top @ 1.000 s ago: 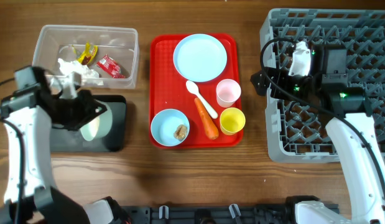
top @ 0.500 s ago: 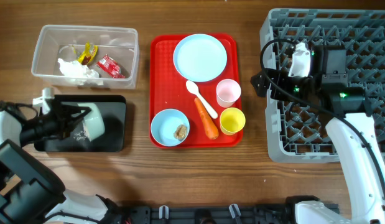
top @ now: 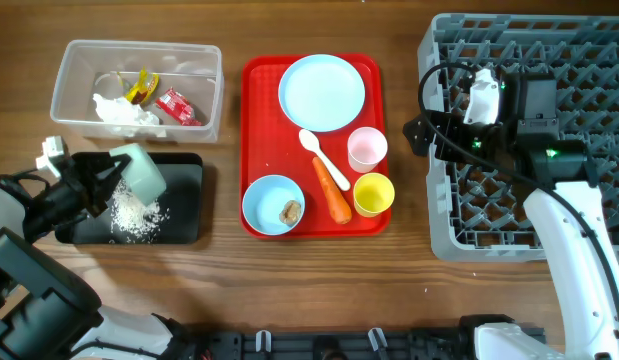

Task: Sort waste into correct bins and load items into the dishwasher rack
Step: 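Tip the green bowl over the black tray to pour rice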

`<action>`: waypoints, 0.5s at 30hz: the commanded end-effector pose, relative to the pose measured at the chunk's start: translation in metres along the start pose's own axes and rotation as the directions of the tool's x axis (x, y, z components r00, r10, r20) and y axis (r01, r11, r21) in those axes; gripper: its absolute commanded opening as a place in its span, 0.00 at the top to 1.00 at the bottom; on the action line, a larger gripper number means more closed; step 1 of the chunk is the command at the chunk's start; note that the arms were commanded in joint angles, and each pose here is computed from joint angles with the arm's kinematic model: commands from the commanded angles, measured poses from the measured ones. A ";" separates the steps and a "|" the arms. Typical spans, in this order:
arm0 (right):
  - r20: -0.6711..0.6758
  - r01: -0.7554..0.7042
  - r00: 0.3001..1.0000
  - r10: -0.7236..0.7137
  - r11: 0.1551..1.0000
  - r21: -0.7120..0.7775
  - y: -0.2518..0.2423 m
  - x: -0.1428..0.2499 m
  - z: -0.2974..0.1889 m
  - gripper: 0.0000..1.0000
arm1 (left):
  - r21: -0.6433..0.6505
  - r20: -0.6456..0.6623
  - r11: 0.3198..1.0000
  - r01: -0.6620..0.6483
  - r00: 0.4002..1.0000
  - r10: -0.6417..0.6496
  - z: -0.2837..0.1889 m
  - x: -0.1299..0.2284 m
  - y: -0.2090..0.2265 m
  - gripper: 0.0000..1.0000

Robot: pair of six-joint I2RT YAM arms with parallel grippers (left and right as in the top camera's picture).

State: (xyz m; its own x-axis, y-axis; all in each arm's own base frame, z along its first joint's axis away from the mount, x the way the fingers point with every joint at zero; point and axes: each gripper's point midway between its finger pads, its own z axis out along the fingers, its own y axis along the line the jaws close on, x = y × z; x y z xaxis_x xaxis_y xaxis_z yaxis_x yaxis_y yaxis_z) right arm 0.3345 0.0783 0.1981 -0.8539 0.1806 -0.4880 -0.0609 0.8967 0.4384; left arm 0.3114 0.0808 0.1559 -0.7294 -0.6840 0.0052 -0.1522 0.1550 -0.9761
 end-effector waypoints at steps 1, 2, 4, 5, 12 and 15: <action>0.003 -0.001 1.000 0.001 1.000 0.013 -0.001 -0.004 0.001 0.00 | 0.117 0.031 0.993 -0.009 1.000 0.006 -0.002 -0.004 -0.018 0.96; 0.003 -0.001 1.000 0.001 1.000 0.013 -0.001 -0.004 0.001 0.01 | 0.130 0.034 0.991 -0.009 0.999 0.005 -0.003 -0.005 -0.020 0.96; 0.002 -0.001 1.000 0.001 1.000 0.013 -0.001 -0.003 0.001 0.00 | 0.171 0.043 0.985 -0.006 0.999 -0.001 -0.004 -0.006 -0.027 0.96; 0.002 -0.001 1.000 0.001 1.000 0.013 -0.001 -0.003 0.001 0.01 | 0.209 0.052 0.978 -0.006 0.999 -0.005 -0.005 -0.007 -0.033 0.96; 0.004 -0.002 1.000 0.002 1.000 0.020 -0.002 -0.004 0.001 0.00 | 0.225 0.048 0.974 0.026 0.998 -0.038 -0.006 -0.007 -0.036 0.96; 0.006 0.000 1.000 0.000 1.000 0.020 -0.002 -0.004 0.001 0.01 | 0.225 0.046 0.974 0.035 0.998 -0.046 -0.006 -0.007 -0.036 0.96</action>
State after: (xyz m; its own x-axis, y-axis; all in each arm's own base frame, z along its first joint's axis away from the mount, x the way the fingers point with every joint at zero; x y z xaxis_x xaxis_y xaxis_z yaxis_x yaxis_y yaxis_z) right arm 0.3340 0.0776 0.1974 -0.8553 0.1813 -0.4854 -0.0566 0.8985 0.4353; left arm 0.3183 0.0817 0.1880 -0.7008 -0.7130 0.0209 -0.0380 0.0080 -0.9992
